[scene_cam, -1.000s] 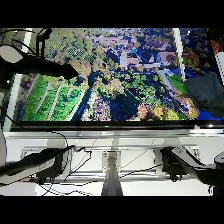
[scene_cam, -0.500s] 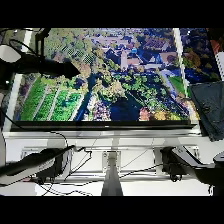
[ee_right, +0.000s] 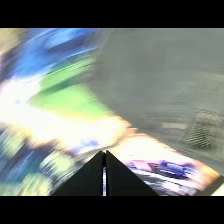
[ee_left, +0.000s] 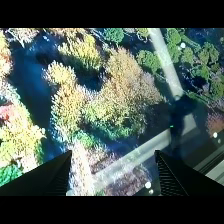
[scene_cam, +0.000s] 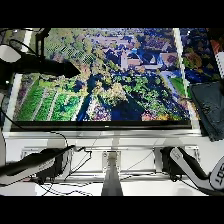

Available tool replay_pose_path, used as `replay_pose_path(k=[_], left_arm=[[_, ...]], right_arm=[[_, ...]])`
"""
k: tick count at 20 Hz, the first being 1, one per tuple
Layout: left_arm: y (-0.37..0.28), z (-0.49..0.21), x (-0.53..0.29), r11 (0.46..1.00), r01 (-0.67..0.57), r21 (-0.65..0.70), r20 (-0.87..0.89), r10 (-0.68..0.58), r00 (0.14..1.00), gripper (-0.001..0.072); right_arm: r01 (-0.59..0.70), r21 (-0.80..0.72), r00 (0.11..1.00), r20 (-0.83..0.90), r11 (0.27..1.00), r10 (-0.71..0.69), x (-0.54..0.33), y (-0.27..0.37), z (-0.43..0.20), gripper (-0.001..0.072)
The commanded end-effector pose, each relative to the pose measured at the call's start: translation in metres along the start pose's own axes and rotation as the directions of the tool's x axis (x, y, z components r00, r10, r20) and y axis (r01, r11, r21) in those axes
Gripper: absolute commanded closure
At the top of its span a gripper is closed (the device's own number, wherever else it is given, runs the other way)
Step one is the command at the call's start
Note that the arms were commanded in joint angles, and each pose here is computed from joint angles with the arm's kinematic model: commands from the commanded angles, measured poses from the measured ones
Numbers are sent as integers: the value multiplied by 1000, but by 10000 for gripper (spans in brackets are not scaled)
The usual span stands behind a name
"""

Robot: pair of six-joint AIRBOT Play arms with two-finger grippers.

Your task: Fold the clothes and pants, and hang the long-sleeved shirts on hangers.

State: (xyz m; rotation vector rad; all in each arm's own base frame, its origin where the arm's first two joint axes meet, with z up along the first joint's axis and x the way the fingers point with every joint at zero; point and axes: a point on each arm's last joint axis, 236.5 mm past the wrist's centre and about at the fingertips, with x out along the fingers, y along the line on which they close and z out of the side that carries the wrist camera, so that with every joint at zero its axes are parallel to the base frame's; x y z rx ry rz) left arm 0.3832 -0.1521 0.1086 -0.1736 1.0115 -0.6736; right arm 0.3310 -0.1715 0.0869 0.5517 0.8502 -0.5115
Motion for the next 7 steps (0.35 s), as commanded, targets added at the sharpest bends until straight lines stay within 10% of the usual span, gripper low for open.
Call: replay_pose_path(k=[1,3,7], left_arm=[[0,0,-1,1000,-1,0,2,1,1000,113],[0,0,-1,1000,-1,0,2,1,1000,113],[0,0,-1,1000,-1,0,2,1,1000,113]], right_arm=[[-211,-561,975,-59,800,216,-14,120,-44,670],[-247,-737,961,-100,629,259,-21,159,-73,670],[-280,-803,929,-88,526,360,-35,207,-90,670]])
